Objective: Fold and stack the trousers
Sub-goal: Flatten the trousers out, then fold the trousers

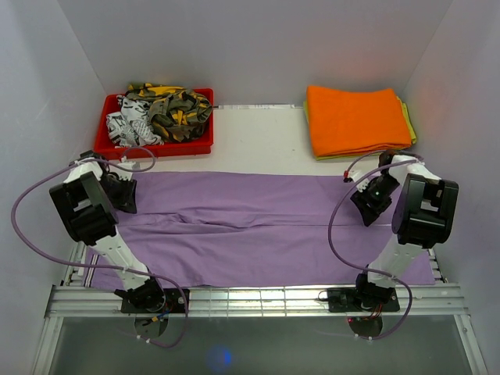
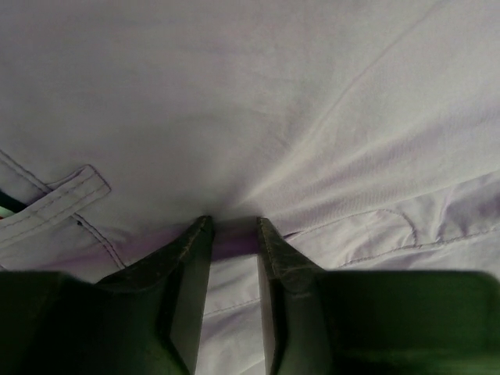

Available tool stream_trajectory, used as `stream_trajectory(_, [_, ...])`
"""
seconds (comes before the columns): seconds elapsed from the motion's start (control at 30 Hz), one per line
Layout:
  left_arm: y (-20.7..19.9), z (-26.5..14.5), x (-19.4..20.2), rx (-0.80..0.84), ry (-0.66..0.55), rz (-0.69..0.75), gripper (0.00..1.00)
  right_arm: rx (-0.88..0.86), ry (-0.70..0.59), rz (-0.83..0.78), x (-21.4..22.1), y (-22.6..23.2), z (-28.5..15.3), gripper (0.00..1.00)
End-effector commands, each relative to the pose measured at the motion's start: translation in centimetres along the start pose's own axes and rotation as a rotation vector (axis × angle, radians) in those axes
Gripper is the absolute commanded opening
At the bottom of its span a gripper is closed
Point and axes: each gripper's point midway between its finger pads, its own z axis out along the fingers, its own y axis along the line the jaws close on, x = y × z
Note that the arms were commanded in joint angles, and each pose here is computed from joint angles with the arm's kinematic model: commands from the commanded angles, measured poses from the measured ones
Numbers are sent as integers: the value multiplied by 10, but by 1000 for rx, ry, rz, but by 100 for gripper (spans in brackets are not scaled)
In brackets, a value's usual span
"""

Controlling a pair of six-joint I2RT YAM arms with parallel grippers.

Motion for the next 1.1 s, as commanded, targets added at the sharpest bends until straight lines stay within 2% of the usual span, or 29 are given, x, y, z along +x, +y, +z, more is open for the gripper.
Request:
stream_trajectory(0.0, [11, -32, 4, -64, 1, 116, 49, -64, -71, -33, -18, 9, -34, 58])
stream_trajectory(0.03, [2, -37, -4, -24, -37, 136, 54, -8, -107, -61, -28, -8, -53, 66])
stream_trajectory(0.1, [1, -59, -27, -38, -126, 195, 63, 27, -130, -84, -34, -22, -69, 72])
stream_trajectory(0.13, [-6, -65, -39, -7, -183, 208, 92, 81, -157, -105, -43, -38, -86, 75])
stream_trajectory(0.17, [-9, -72, -48, 1, -220, 217, 98, 99, -163, -122, -41, -48, -94, 75])
stream_trajectory(0.4, [-16, -111, -117, 15, -523, 270, 98, 212, -172, -165, -53, -132, -97, 74])
stream_trajectory(0.5, [-15, -122, -141, 33, -634, 234, 98, 248, -200, -193, -63, -160, -90, 79])
stream_trajectory(0.53, [-14, -127, -147, 42, -656, 178, 97, 250, -209, -198, -64, -166, -87, 80])
stream_trajectory(0.7, [-21, -139, -168, 170, -729, 138, 96, 258, -236, -241, -78, -196, -64, 88])
stream_trajectory(0.87, [-9, -140, -173, 179, -747, 114, 95, 199, -244, -236, -81, -206, -31, 89])
stream_trajectory(0.97, [1, -141, -171, 180, -755, 89, 93, 124, -220, -238, -73, -196, -11, 87])
stream_trajectory(1.07, [15, -137, -171, 173, -751, 75, 88, 18, -178, -242, -61, -177, 6, 75])
